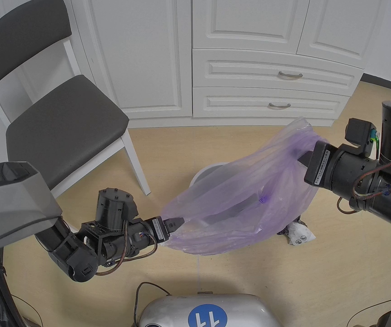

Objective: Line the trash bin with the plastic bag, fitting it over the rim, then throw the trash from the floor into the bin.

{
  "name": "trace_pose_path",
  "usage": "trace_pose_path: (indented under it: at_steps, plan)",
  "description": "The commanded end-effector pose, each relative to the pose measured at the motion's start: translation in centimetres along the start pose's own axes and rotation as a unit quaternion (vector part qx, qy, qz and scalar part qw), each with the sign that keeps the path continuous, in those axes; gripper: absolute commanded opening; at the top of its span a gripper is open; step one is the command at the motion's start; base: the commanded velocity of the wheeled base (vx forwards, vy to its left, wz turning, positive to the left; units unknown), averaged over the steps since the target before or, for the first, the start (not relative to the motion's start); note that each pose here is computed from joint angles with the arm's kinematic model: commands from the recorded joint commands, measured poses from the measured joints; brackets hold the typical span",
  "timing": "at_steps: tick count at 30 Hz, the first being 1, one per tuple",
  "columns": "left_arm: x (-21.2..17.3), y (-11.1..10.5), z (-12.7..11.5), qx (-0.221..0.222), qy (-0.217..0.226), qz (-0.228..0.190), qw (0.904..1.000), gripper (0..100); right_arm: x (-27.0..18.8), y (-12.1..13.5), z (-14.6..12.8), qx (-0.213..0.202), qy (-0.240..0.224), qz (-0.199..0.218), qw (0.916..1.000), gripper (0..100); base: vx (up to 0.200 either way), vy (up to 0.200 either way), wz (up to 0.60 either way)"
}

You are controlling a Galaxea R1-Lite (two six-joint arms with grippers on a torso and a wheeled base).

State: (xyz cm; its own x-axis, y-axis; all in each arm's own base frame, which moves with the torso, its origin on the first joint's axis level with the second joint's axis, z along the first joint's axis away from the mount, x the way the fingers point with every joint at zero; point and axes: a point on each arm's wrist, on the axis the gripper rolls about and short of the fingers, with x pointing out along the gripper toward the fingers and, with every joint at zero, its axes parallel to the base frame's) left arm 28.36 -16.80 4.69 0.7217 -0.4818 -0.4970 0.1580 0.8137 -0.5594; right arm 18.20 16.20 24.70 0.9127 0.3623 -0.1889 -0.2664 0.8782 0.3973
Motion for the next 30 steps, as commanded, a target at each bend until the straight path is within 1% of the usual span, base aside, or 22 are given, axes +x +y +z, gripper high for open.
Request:
trace_pose_path:
  at_steps: [1, 5, 9, 11, 13, 14, 15, 17, 21, 30]
  plan:
    - [-0.4, 0.9, 0.6, -0.008, 0.004, -0.006, 0.9999, 100, -0.5, 0.1, 0.5, 0.004, -0.009, 0.004, 0.9999, 0, 0.0, 0.0, 0.0]
    - [-0.4, 1.2, 0.1, -0.008, 0.022, -0.013, 0.9996, 100, -0.7, 0.1, 0.7, 0.006, -0.013, 0.006, 0.9999, 0, 0.0, 0.0, 0.0]
    - [-0.4, 1.0, -0.1, -0.006, 0.019, -0.02, 0.9996, 100, -0.8, 0.2, 0.9, 0.007, -0.017, 0.008, 0.9998, 0, 0.0, 0.0, 0.0]
    - [0.0, 1.3, -1.2, -0.001, 0.022, -0.045, 0.9988, 100, -1.0, 0.3, 1.2, 0.009, -0.023, 0.007, 0.9997, 0, 0.0, 0.0, 0.0]
    - [0.1, 1.4, -1.5, -0.001, 0.022, -0.055, 0.9983, 100, -1.0, 0.3, 1.2, 0.01, -0.024, 0.007, 0.9996, 0, 0.0, 0.0, 0.0]
    - [0.3, 1.7, -2.1, 0.001, 0.016, -0.07, 0.9974, 100, -1.0, 0.3, 1.2, 0.01, -0.024, 0.009, 0.9996, 0, 0.0, 0.0, 0.0]
    - [0.3, 1.7, -2.1, 0.001, 0.016, -0.07, 0.9974, 100, -1.0, 0.3, 1.2, 0.01, -0.024, 0.009, 0.9996, 0, 0.0, 0.0, 0.0]
    - [0.8, 1.8, -3.3, 0.009, 0.006, -0.092, 0.9957, 100, -1.2, 0.5, 1.3, 0.014, -0.024, 0.013, 0.9995, 0, 0.0, 0.0, 0.0]
    - [1.2, 2.2, -4.2, 0.013, 0.001, -0.101, 0.9949, 100, -1.3, 0.6, 1.4, 0.016, -0.027, 0.015, 0.9994, 0, 0.0, 0.0, 0.0]
    - [1.9, 2.3, -4.8, 0.014, 0.009, -0.099, 0.9949, 100, -2.0, 0.8, 1.9, 0.02, -0.036, 0.026, 0.9988, 0, 0.0, 0.0, 0.0]
